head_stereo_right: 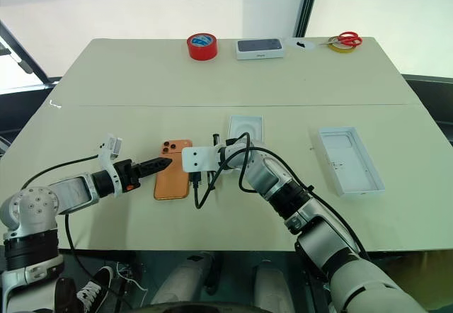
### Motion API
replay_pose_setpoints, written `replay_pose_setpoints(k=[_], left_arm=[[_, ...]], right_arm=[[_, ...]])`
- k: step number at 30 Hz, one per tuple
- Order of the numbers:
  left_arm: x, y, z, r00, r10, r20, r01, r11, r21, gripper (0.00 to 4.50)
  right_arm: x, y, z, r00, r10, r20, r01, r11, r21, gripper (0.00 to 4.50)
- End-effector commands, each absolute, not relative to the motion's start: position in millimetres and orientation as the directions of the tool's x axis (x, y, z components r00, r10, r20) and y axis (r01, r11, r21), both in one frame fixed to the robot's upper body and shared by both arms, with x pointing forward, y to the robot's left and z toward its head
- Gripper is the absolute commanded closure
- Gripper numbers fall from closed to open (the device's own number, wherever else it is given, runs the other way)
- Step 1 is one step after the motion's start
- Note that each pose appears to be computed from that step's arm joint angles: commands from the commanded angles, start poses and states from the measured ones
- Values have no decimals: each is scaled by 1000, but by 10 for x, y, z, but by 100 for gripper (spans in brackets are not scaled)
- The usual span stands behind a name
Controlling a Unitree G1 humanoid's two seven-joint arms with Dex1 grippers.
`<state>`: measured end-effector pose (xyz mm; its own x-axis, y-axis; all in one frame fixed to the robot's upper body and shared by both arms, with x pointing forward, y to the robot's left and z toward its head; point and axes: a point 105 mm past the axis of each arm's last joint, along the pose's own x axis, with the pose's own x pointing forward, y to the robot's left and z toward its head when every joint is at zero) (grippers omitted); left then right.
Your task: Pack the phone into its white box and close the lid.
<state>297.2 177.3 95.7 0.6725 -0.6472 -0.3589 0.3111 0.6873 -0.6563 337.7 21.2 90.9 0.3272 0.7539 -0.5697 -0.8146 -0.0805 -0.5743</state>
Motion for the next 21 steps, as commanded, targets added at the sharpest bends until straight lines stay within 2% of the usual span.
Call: replay_pose_setpoints(k=[1, 7, 13, 21], left_arm=[[2846, 1429, 808, 545, -746, -383, 337, 613, -715, 31], [2894, 1376, 936, 557, -765, -323, 357, 572, -738, 31], [2941, 1356, 931, 565, -761, -318, 337, 565, -753, 31], [2951, 1585, 925, 619, -730, -290, 292, 557, -777, 31]], right_arm=[[3350, 328, 1013, 316, 782, -537, -792, -94, -603, 450], [3358, 311, 1017, 321, 781, -536, -791, -90, -605, 450], [3363, 314, 1011, 324, 781, -535, -788, -91, -609, 450], [3367, 289, 1009, 328, 778, -537, -784, -93, -614, 450]])
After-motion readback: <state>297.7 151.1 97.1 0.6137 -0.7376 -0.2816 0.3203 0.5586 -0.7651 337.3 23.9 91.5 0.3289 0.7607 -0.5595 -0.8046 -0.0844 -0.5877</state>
